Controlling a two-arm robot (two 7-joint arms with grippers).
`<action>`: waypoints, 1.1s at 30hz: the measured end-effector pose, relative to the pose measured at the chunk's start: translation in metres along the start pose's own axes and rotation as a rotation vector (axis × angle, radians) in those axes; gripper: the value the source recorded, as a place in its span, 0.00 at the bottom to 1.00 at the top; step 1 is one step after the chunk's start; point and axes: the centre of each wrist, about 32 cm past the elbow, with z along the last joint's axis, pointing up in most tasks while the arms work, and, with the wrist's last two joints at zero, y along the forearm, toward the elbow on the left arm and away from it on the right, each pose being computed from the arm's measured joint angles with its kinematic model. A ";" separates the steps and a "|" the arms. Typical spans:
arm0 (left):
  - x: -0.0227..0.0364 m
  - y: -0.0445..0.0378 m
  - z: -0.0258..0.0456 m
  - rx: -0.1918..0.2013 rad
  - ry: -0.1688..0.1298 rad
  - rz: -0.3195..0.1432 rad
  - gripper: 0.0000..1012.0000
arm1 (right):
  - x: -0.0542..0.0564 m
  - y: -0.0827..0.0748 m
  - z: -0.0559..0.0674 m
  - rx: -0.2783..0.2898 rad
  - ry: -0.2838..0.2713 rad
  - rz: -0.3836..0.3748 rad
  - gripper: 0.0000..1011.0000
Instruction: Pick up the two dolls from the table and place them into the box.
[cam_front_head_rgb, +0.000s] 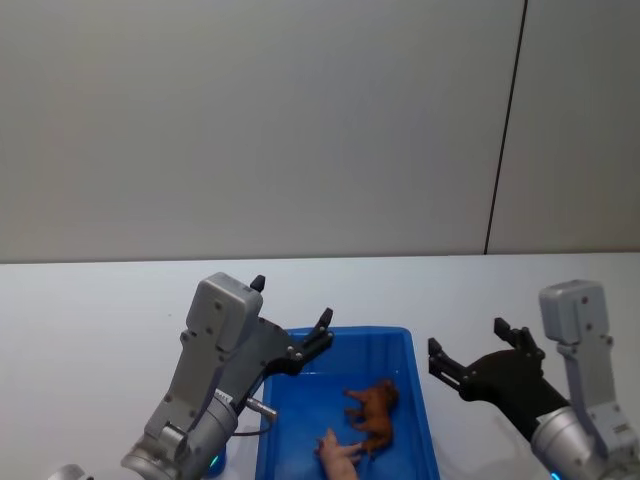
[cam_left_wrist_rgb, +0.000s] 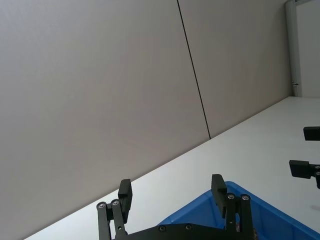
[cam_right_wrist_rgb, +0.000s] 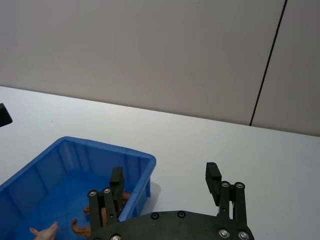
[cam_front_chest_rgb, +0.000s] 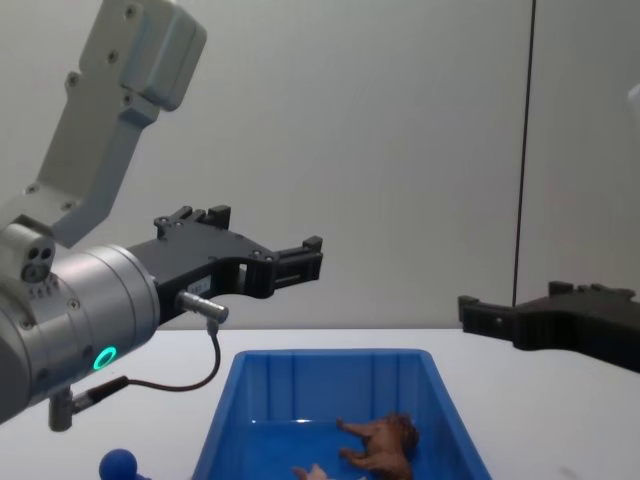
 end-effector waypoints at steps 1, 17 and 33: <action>0.0000 0.0000 0.0000 0.000 0.000 0.000 0.99 | 0.000 -0.001 0.000 0.000 0.000 -0.003 0.99; 0.0065 0.0121 -0.0002 0.082 0.037 0.043 0.99 | 0.005 -0.009 -0.002 0.004 0.006 -0.040 0.99; 0.0184 0.0389 -0.0019 0.244 0.110 0.112 0.99 | 0.006 -0.011 -0.003 0.005 0.007 -0.049 0.99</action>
